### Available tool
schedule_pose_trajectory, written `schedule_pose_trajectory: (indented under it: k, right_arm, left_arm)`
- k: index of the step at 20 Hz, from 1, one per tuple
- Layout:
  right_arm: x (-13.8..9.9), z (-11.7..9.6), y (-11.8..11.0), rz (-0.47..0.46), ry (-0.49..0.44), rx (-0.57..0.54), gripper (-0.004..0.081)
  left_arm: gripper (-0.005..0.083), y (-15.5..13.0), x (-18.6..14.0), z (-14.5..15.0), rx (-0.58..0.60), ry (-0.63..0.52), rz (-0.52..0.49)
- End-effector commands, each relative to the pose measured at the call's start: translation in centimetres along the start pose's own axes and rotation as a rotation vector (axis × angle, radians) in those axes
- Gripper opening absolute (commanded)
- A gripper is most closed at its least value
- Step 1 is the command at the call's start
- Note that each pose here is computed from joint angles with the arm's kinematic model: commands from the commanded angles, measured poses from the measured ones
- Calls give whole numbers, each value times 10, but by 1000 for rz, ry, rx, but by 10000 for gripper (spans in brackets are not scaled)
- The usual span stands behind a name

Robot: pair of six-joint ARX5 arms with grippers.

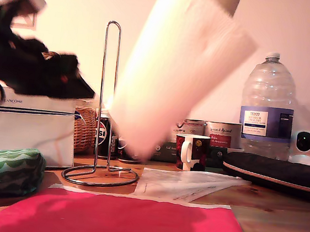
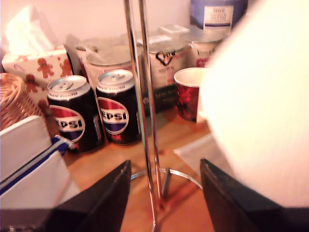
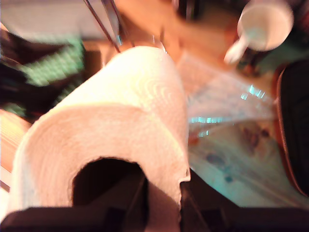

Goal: Insert the paper towel roll into the metallic stand.

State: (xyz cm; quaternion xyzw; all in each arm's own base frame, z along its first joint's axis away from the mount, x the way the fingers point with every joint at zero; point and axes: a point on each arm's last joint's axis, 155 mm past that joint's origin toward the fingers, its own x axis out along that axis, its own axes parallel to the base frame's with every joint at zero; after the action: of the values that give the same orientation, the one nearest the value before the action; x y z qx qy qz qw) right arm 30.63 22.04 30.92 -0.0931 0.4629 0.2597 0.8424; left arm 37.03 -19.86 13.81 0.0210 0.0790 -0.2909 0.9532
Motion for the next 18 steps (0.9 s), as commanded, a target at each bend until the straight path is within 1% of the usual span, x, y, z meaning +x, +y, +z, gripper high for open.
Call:
schedule_pose_trajectory:
  k: [1,4,8,10,13,14,18]
  right_arm:
    - [-10,5,2,5,-37,7,-12]
    - [-23,6,-3,-26,-69,8,-12]
    - [-28,7,-11,-53,-84,16,-12]
    - [-28,7,-15,-62,-85,25,-12]
    - [-28,7,-17,-67,-85,24,-12]
    - [-28,8,-19,-81,-87,23,-12]
    - [-29,8,-22,-88,-87,28,-12]
  left_arm:
    - [408,0,4,-15,-28,5,-1]
    - [407,6,14,-29,-53,-14,26]
    - [407,9,29,-47,-76,2,30]
    - [404,9,39,-49,-75,4,26]
    - [339,11,49,-45,-65,4,27]
    - [335,12,53,-45,-55,15,27]
    - [333,13,68,-51,-31,64,20]
